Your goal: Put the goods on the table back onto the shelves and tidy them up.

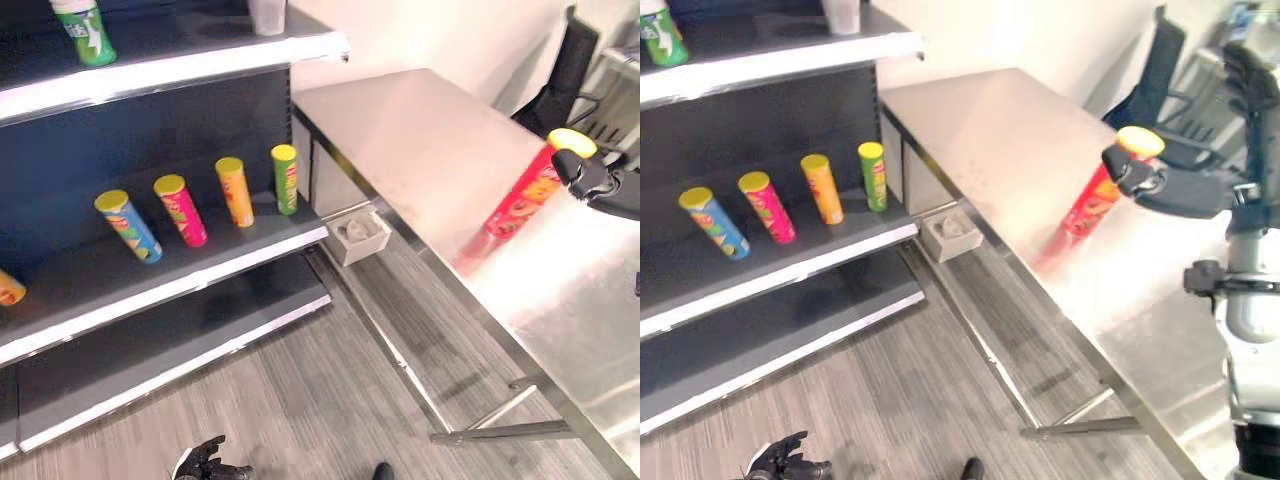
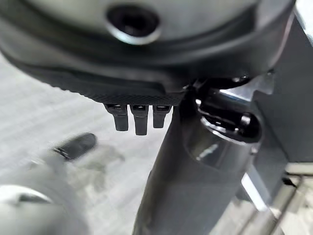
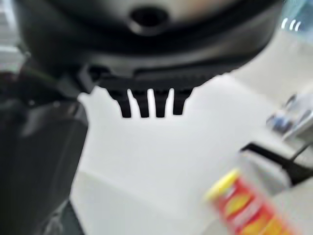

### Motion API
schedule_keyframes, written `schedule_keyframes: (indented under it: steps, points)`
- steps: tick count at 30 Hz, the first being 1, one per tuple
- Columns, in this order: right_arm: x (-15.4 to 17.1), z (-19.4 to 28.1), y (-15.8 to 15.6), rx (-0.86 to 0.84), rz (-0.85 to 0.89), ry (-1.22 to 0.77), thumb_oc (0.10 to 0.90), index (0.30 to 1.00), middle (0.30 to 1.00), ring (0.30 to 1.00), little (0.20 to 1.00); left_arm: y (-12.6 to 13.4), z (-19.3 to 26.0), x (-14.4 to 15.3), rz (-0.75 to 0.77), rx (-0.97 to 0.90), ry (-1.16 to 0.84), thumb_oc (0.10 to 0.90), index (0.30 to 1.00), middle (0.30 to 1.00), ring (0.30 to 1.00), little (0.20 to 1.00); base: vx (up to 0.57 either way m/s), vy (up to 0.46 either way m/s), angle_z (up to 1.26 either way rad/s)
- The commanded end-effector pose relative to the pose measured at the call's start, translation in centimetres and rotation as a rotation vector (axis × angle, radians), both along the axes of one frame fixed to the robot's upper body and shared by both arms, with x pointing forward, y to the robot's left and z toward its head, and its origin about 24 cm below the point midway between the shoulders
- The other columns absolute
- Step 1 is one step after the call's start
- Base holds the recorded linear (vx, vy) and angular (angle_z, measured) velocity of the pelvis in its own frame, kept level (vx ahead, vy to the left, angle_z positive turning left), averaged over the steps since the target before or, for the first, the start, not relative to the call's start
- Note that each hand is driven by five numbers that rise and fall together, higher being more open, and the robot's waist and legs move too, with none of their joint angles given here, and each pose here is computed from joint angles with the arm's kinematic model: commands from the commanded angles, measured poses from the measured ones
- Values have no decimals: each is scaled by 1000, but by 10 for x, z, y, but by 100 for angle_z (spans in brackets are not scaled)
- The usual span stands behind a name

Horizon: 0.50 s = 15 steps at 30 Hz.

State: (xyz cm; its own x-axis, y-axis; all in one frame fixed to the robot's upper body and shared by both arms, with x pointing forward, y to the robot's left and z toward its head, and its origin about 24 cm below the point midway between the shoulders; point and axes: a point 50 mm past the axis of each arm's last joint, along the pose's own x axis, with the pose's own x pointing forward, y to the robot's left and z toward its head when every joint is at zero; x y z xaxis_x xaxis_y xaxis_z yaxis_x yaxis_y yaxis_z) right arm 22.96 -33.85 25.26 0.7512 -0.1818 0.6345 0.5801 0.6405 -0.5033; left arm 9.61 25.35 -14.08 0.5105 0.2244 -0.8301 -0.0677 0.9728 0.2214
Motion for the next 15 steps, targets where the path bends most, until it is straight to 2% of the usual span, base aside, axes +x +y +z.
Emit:
schedule_keyframes:
  steps: [1,8,15]
  points:
    - [-23,61,6,-85,27,-300,800,900,900,900,900,33,18,16,-13,93,-73,800,900,900,900,900,25,-381,4]
    - [-15,57,3,-83,45,-230,800,900,900,900,900,28,20,19,-29,70,-93,800,900,900,900,900,22,-283,-8]
    - [-4,68,9,-92,70,-253,800,900,900,900,900,16,23,36,-87,58,-145,800,900,900,900,900,32,-16,-42]
